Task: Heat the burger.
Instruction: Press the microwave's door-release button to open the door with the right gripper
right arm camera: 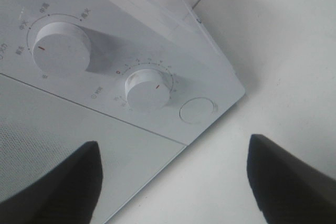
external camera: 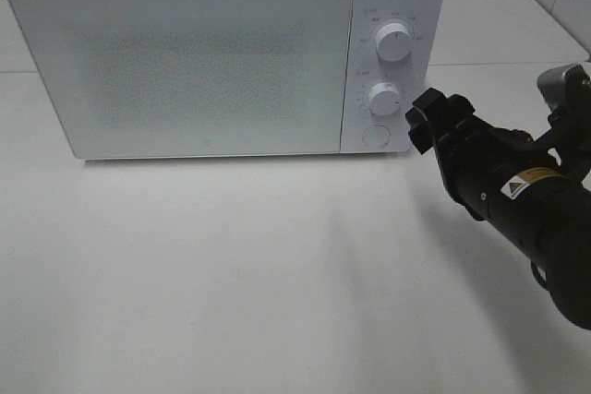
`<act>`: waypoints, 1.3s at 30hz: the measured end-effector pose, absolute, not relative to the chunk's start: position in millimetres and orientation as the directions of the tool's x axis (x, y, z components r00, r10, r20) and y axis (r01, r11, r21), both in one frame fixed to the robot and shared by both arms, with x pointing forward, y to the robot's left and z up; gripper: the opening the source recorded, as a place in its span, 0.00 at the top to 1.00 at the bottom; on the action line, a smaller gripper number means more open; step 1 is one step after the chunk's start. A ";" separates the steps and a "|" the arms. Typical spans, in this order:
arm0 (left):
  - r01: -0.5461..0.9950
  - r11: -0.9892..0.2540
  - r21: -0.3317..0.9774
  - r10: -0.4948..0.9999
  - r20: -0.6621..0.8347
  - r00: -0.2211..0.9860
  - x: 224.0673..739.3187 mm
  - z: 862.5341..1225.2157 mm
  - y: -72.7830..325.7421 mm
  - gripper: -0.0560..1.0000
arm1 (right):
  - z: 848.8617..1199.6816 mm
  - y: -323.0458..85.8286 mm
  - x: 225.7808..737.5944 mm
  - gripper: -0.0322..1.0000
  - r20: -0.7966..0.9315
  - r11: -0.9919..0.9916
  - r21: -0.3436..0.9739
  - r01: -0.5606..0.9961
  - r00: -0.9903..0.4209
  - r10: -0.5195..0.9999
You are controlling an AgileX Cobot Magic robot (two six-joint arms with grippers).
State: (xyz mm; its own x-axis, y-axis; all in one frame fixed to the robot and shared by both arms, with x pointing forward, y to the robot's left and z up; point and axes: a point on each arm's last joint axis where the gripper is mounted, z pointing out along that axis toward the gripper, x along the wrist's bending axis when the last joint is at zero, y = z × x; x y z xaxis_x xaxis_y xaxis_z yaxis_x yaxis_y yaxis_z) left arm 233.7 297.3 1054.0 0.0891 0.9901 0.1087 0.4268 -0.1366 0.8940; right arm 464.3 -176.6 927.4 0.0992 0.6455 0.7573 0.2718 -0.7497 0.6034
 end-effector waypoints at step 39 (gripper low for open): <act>0.427 -0.137 0.894 0.990 0.109 0.089 233.7 1054.0 297.3 0.07 | 899.2 -135.3 498.9 0.96 0.944 -0.975 0.033 0.221 0.313 0.103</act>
